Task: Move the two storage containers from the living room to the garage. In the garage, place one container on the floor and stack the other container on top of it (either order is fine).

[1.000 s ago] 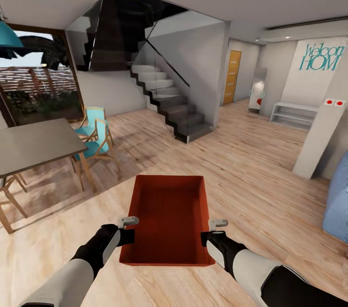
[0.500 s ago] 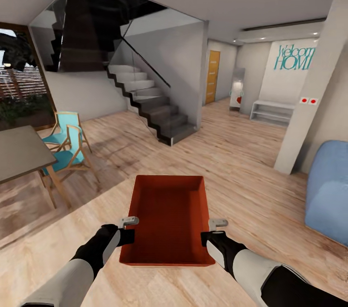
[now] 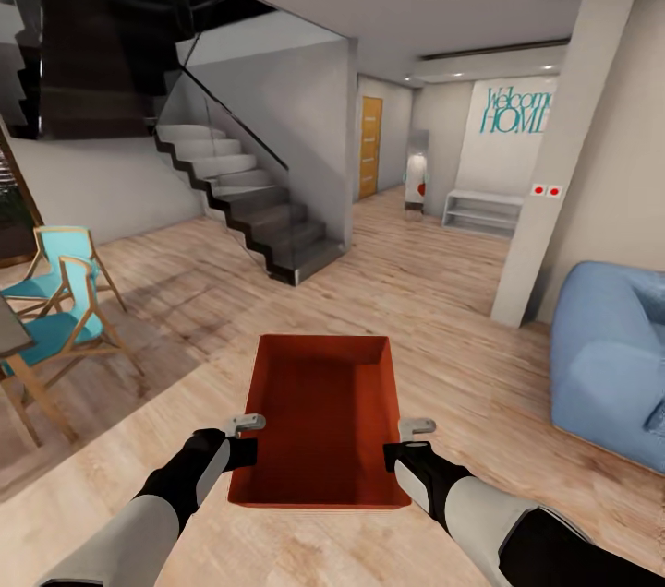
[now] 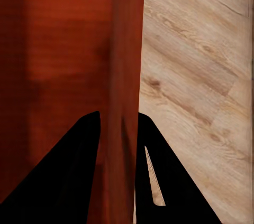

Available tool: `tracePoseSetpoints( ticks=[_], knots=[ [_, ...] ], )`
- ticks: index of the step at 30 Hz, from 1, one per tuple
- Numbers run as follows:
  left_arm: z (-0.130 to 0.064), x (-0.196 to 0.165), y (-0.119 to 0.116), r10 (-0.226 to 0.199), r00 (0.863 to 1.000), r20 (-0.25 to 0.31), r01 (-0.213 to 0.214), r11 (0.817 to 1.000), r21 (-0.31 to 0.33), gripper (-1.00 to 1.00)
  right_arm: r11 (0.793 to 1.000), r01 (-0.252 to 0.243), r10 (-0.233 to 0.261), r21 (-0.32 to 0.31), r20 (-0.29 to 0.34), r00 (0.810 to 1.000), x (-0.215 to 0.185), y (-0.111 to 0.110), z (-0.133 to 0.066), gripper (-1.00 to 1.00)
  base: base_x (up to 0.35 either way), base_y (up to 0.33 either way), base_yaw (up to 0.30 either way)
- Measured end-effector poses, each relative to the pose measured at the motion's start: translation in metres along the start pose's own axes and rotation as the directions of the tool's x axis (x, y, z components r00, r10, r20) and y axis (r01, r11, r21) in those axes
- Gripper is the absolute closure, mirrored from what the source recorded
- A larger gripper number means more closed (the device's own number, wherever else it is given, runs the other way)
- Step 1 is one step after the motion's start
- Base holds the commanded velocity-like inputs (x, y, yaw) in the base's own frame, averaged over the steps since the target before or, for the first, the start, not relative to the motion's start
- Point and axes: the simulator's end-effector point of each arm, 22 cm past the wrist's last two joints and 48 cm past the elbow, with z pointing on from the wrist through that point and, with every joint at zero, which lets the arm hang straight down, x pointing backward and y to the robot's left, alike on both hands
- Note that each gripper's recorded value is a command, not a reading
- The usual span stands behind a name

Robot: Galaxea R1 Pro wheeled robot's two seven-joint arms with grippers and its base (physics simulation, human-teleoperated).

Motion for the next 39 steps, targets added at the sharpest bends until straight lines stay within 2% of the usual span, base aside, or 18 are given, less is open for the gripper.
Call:
tracePoseSetpoints(
  ticks=[5,23,39],
  knots=[
    [-0.0001,-0.0003,0.0,0.0,1.0,0.0,0.0,1.0,0.0,1.0,1.0,0.0,0.0,0.0,0.0,1.0,-0.0002,0.0,0.0,1.0,0.323,0.0,-0.203],
    [-0.0001,-0.0003,0.0001,0.0,1.0,0.0,0.0,1.0,0.0,1.0,1.0,0.0,0.0,0.0,0.0,1.0,-0.0002,0.0001,0.0,1.0,0.322,0.0,-0.011],
    [-0.0001,-0.0003,0.0,0.0,1.0,0.0,0.0,1.0,0.0,1.0,1.0,0.0,0.0,0.0,0.0,1.0,-0.0002,0.0,0.0,1.0,0.323,0.0,-0.237]
  ],
)
